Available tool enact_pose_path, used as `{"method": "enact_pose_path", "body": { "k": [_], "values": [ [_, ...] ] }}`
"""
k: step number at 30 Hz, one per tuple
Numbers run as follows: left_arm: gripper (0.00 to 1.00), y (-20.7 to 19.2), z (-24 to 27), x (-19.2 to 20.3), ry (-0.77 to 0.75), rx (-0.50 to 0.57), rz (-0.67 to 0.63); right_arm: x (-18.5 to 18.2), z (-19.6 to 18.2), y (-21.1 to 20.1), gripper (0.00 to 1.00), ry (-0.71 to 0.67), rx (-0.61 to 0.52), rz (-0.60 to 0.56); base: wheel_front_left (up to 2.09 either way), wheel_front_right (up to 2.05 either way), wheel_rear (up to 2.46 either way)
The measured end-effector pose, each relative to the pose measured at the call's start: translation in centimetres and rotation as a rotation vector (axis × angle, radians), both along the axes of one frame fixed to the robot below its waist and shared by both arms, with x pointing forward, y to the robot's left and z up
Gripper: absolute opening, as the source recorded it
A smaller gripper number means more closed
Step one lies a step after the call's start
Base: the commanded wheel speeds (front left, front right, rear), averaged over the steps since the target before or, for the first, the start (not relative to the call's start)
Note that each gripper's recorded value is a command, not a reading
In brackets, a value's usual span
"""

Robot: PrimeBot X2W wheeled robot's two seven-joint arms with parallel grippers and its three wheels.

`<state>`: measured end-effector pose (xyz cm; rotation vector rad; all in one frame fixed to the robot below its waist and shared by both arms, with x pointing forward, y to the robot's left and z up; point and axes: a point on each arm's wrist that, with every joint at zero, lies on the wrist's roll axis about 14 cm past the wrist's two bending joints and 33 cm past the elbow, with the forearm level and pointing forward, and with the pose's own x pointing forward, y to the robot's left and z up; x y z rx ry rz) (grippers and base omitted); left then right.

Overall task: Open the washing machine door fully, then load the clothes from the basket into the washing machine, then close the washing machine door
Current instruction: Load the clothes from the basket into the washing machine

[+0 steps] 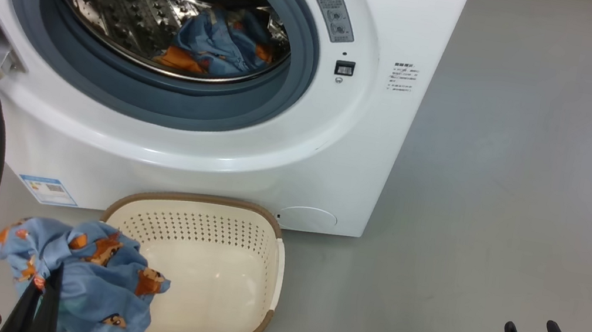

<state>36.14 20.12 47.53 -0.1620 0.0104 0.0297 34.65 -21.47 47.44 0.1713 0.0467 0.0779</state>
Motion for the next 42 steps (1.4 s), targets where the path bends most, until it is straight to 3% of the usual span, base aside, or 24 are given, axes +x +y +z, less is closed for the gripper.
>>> {"method": "enact_pose_path", "body": {
  "k": [12, 30, 41, 42],
  "values": [
    [0.0, -1.5, -0.2, 1.1, 0.001, -0.056, -0.027, 0.1, -0.7, 0.1, 1.0, 0.021, 0.015, -0.012, 0.0, 0.0, 0.0],
    [0.0, -6.3, 7.9, 18.1, -0.285, -0.065, -0.151, 5.2, -2.6, 0.2, 1.0, 0.046, 0.029, -0.017, 0.0, 0.0, 0.0],
    [0.0, -7.3, 1.8, 26.5, -0.099, -0.036, -0.171, 6.5, -4.5, -0.7, 1.0, 0.087, 0.041, -0.063, 0.0, 0.0, 0.0],
    [0.0, -8.5, -0.1, 28.6, -0.043, -0.012, -0.199, 6.6, -5.1, -1.3, 1.0, 0.104, 0.032, -0.082, 0.0, 0.0, 0.0]
  ]
}}
